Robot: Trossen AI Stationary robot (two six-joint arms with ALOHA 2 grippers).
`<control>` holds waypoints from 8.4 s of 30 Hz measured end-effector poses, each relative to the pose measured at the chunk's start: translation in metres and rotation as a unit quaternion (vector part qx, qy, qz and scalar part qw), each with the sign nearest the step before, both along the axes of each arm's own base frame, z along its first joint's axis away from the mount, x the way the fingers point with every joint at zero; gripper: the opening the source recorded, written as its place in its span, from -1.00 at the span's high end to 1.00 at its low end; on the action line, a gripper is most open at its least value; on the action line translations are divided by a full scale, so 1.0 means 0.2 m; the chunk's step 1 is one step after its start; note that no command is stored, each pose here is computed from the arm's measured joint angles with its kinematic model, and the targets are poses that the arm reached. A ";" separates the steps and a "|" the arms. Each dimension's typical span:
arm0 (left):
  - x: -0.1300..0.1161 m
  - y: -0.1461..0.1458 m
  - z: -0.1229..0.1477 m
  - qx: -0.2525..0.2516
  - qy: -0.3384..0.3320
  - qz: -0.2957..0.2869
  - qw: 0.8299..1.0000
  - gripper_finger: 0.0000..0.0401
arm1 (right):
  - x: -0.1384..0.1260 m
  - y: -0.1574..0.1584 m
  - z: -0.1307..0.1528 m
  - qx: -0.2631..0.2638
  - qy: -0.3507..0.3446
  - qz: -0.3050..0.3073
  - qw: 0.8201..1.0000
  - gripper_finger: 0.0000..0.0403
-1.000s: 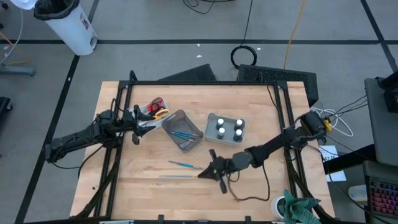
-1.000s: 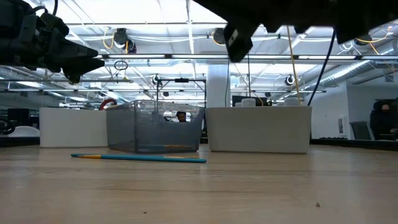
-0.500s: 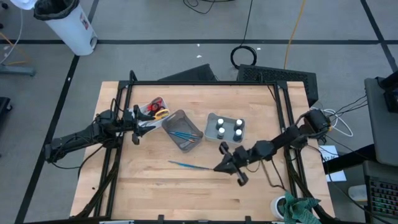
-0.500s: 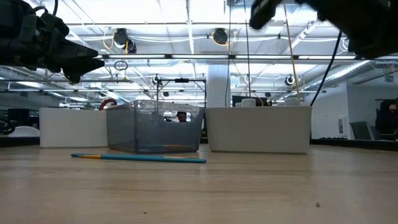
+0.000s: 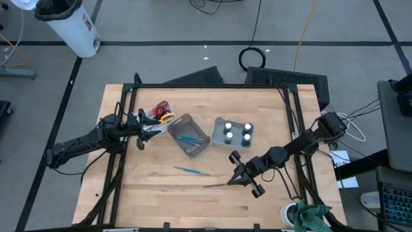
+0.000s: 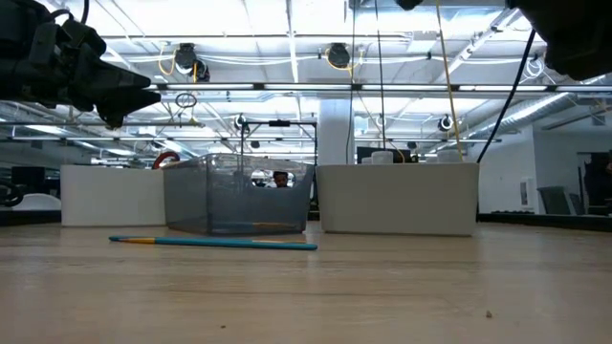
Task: Pick & Place Paint Supplies
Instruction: Put the blue paintbrush into the black bin
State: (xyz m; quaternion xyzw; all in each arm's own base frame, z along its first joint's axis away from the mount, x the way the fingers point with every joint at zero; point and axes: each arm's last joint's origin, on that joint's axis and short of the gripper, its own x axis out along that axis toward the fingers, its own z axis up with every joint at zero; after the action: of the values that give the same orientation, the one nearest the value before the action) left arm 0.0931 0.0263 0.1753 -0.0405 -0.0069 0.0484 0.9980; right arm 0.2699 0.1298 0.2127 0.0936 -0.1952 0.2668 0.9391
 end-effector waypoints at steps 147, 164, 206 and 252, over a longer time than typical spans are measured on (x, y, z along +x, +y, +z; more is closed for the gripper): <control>0.00 0.00 0.00 0.001 0.000 0.000 1.000 -0.07 | 0.12 -0.28 -0.11 0.062 0.148 -0.372 0.914 1.00; 0.00 0.00 0.00 0.001 0.000 0.000 1.000 -0.07 | 0.12 -0.28 -0.13 0.060 0.168 -0.369 0.912 1.00; 0.00 0.00 0.00 0.000 0.000 0.000 1.000 -0.07 | 0.15 -0.33 -0.15 -0.016 0.174 -0.109 0.979 1.00; 0.00 0.00 0.00 0.000 0.000 0.000 1.000 -0.07 | 0.01 -0.14 0.01 -0.101 -0.018 0.272 0.957 1.00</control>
State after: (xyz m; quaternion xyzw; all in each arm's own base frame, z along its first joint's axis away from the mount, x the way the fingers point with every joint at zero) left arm 0.0931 0.0263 0.1753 -0.0401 -0.0070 0.0486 0.9980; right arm 0.2715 0.1019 0.2142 0.0431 -0.1515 0.5322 0.8319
